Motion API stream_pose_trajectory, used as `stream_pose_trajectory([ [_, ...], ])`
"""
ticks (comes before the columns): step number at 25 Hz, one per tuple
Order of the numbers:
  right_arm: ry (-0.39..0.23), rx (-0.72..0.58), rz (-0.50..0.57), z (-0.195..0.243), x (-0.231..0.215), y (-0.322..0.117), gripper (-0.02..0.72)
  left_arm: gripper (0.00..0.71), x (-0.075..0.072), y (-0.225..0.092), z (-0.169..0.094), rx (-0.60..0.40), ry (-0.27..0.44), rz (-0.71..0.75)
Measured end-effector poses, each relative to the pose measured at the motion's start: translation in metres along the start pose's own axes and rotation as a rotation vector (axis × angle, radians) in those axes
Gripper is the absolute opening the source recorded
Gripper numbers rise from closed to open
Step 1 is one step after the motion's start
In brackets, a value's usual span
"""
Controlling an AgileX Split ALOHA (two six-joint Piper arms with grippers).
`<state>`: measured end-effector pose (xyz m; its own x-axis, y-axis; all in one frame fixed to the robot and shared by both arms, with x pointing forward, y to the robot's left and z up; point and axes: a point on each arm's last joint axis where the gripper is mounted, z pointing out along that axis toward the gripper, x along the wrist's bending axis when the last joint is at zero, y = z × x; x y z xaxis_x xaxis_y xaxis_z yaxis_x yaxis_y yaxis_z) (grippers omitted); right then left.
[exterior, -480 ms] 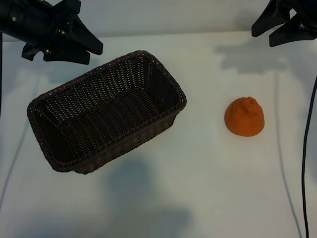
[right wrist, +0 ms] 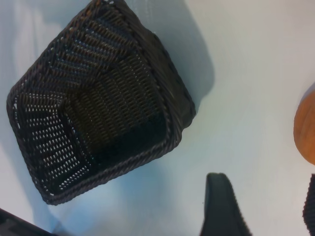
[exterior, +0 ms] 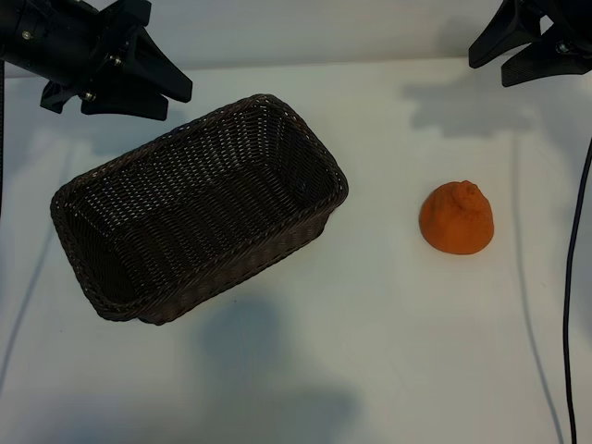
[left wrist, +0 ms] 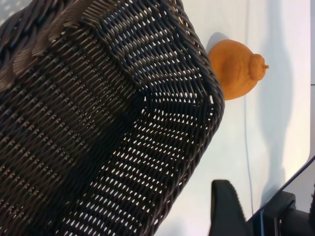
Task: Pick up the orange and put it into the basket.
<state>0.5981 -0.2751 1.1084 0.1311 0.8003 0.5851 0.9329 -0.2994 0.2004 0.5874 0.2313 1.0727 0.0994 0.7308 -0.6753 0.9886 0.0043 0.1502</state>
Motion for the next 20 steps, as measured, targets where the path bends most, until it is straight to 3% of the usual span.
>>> stream_pose_trajectory([
  [20,0.006,-0.148,0.0,-0.001,0.001,0.013,0.408,0.445,0.0,0.0,0.0,0.0,0.0,0.0],
])
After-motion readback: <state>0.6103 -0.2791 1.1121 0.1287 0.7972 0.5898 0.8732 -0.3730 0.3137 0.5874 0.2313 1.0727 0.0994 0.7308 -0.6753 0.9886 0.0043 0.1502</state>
